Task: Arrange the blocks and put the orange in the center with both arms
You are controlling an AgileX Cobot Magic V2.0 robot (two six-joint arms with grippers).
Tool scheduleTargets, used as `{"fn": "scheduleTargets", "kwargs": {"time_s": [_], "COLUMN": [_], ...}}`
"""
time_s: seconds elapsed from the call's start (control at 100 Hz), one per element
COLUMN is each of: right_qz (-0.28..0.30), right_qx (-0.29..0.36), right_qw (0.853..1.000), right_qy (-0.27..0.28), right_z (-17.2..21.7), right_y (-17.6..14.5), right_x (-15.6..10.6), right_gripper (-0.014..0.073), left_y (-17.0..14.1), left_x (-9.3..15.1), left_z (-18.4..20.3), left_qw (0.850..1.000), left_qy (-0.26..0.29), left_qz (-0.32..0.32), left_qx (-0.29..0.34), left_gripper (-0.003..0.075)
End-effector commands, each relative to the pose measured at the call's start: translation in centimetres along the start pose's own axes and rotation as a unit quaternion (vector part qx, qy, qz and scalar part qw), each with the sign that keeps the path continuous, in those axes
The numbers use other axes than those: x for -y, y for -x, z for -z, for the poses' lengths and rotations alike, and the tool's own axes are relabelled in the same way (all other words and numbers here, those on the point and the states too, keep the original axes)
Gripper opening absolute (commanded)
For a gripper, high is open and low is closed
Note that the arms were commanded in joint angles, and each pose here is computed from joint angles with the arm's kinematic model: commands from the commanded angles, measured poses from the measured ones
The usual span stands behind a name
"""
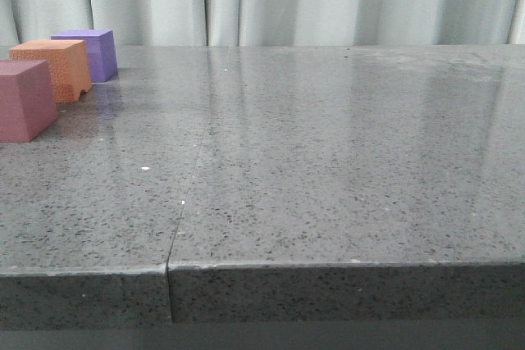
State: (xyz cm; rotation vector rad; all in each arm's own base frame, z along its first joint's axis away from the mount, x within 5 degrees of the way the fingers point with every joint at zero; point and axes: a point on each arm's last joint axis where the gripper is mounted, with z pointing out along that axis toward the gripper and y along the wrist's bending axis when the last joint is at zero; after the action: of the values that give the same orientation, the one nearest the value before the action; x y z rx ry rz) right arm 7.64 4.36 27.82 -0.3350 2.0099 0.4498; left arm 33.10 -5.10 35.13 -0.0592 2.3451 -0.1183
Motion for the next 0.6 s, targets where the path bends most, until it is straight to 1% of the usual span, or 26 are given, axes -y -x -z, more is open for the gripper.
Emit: {"fn": "scheduleTargets", "kwargs": {"time_s": [0.0, 0.02, 0.2, 0.36, 0.59], "right_qz": [0.008, 0.008, 0.008, 0.008, 0.008], "right_qx": [0.049, 0.049, 0.049, 0.049, 0.049], "right_qw": [0.999, 0.999, 0.999, 0.999, 0.999], "right_qy": [0.006, 0.006, 0.006, 0.006, 0.006], "right_z": [0.4, 0.4, 0.4, 0.4, 0.4], "right_y": [1.4, 1.4, 1.4, 1.4, 1.4], "right_x": [-0.2, -0.2, -0.2, -0.2, -0.2], "right_gripper": [-0.0069, -0.0069, -0.0069, -0.0069, -0.0069], "left_y": [0.7, 0.5, -1.4, -3.1, -6.2], "left_x": [0.2, 0.1, -0.4, -0.8, -1.6], "left_z": [3.7, 4.1, 7.0, 9.4, 12.4], "left_qw": [0.997, 0.996, 0.994, 0.988, 0.982], "left_qy": [-0.019, -0.020, -0.026, -0.036, -0.043], "left_qz": [-0.001, -0.001, 0.000, 0.000, 0.001], "left_qx": [0.079, 0.082, 0.108, 0.147, 0.181], "left_gripper": [0.0006, -0.0023, -0.0020, -0.0020, -0.0020]}}
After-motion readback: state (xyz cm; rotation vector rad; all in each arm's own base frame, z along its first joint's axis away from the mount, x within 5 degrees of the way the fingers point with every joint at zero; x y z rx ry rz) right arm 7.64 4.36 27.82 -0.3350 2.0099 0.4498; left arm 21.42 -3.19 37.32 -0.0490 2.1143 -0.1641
